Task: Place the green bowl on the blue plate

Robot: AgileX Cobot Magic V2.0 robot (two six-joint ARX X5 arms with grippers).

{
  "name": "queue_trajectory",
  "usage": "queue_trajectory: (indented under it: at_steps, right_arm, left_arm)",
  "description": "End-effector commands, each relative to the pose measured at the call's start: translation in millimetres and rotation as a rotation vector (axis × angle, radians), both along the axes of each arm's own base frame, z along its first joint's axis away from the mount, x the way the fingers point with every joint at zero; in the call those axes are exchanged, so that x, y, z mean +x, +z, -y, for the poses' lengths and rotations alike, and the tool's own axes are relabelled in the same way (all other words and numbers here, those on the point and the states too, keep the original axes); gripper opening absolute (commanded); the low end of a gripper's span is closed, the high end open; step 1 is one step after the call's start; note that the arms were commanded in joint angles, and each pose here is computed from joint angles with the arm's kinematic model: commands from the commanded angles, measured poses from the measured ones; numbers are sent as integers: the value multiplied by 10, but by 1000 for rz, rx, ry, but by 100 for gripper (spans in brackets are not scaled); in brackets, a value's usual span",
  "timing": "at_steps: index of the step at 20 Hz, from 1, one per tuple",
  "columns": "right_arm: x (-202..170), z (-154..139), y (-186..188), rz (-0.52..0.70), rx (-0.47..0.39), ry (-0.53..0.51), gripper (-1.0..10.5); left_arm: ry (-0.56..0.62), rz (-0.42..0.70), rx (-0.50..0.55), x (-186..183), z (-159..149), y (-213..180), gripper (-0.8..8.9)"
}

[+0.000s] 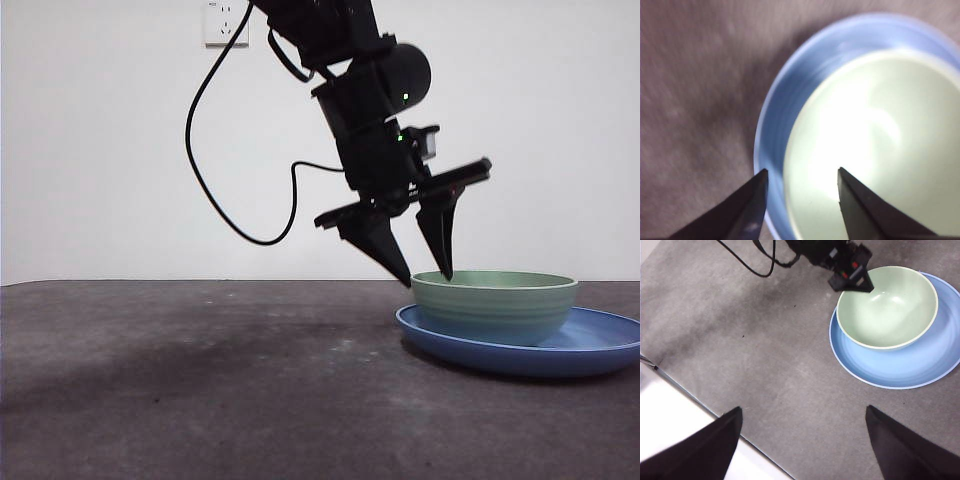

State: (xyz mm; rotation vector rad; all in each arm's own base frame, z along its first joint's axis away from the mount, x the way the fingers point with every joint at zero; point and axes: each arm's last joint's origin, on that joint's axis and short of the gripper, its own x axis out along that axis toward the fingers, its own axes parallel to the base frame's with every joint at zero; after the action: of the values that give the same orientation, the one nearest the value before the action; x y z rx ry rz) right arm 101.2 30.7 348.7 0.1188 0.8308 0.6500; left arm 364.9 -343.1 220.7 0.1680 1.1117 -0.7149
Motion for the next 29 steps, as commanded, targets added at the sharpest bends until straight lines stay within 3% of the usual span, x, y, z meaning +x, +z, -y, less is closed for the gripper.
queue_trajectory:
  at_steps: [1,9,17,22,29]
  right_arm:
    - [-1,-3,55,18,6,-2,396]
    - [3,2,53,21,-11,-18,396]
    - [4,3,53,22,-13,-19,396]
    - [4,3,53,22,-13,-19,396]
    - [4,3,53,22,-12,-19,396]
  left_arm:
    - [-7,46,-39,-9,-13,246,226]
    - [84,248,-200,-220,-766,1559,227]
    - [98,379,-204,-899,-1643,2421,227]
    - [77,413,-195,-1354,-1959,2464,226]
    - [-83,275,-294,-1896,-2221,1797,226]
